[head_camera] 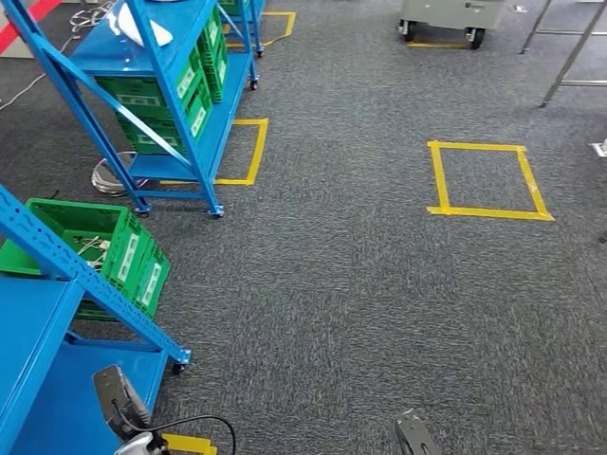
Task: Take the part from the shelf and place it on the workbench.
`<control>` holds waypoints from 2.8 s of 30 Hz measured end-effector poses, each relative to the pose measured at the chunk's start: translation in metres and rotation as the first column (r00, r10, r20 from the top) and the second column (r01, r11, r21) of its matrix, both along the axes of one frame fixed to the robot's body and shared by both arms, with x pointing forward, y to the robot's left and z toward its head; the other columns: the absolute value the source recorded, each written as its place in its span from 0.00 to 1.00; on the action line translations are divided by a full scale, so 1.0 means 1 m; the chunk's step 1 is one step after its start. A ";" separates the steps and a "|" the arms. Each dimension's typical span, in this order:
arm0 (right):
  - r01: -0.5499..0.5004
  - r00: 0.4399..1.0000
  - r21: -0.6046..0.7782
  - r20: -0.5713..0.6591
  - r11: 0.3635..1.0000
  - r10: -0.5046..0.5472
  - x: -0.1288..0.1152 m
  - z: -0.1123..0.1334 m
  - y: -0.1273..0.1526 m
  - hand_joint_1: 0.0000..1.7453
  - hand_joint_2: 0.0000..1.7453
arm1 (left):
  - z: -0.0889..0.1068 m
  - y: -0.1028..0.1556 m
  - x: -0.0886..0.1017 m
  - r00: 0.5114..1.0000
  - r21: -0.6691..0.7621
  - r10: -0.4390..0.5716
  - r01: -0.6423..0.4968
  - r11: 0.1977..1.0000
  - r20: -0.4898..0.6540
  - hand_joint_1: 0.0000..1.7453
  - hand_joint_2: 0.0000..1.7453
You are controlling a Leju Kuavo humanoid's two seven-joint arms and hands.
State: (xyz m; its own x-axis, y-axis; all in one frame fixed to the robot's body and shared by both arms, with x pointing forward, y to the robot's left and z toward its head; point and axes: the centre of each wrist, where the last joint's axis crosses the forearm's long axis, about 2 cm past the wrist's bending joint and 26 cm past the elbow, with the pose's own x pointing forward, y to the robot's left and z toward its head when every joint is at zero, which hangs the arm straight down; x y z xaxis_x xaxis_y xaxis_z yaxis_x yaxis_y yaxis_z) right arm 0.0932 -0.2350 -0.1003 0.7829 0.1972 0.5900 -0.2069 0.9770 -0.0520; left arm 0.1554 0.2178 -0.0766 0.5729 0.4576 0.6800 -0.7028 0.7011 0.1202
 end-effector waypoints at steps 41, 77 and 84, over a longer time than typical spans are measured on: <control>-0.181 0.968 -0.014 0.175 0.983 0.181 0.057 0.019 0.027 0.00 0.00 | 0.014 -0.041 0.019 0.997 -0.145 -0.073 0.075 0.987 0.018 0.00 0.00; -0.176 0.980 -0.037 0.090 0.984 0.179 0.038 0.013 0.023 0.00 0.00 | 0.022 -0.064 0.026 0.982 -0.189 -0.189 0.190 0.963 0.023 0.00 0.00; -0.176 0.980 -0.038 0.090 0.984 0.179 0.039 0.013 0.023 0.00 0.00 | 0.022 -0.064 0.025 0.982 -0.189 -0.189 0.190 0.963 0.021 0.00 0.00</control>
State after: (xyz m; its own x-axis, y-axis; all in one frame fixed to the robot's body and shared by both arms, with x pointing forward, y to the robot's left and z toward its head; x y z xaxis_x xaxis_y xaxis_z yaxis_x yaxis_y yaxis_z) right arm 0.1317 -0.2122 -0.0875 0.6764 0.3469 0.6498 -0.3700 0.9228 -0.1074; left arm 0.1805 0.1539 -0.0546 0.6599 0.4614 0.5930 -0.5550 0.8313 -0.0292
